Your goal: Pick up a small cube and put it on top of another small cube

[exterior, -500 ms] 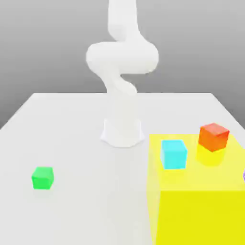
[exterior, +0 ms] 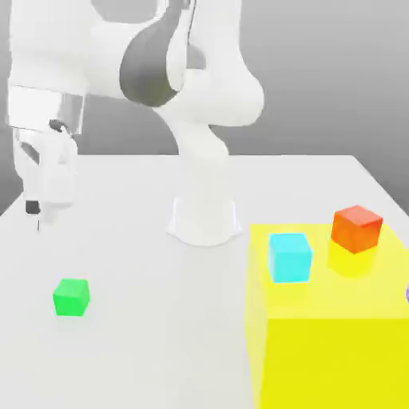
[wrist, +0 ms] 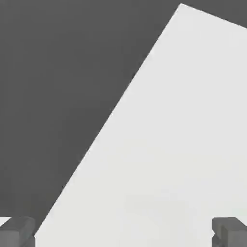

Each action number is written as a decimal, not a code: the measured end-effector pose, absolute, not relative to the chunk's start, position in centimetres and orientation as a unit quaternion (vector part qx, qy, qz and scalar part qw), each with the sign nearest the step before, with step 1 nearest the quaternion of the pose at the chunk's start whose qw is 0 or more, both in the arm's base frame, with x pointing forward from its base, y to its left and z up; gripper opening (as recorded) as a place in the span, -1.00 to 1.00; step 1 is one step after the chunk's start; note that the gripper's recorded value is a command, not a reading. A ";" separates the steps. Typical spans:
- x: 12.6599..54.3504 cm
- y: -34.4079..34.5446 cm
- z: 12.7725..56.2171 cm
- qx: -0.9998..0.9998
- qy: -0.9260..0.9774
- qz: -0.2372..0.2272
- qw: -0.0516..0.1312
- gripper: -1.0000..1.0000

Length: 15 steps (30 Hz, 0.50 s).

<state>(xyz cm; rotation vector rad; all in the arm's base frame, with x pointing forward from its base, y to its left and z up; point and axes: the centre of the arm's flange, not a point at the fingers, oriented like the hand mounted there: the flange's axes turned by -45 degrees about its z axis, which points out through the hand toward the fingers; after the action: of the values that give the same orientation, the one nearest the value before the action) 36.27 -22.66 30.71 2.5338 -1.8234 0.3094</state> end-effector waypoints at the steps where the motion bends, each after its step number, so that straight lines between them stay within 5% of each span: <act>1: 35.0 -23.4 28.6 0.788 -0.610 0.082 0.002 0.00; 5: 28.6 -25.5 20.9 0.694 -0.720 0.015 0.000 0.00; 12: 27.7 -25.1 13.7 0.678 -0.735 0.000 0.000 0.00; 13: 27.6 -25.1 13.0 0.678 -0.735 0.000 0.000 -1.00; 15: 27.6 -25.1 13.0 0.678 -0.735 0.000 0.000 -1.00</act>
<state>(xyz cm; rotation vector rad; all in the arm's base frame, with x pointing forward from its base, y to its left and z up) 27.64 -25.09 13.04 2.1298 -2.3092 0.0008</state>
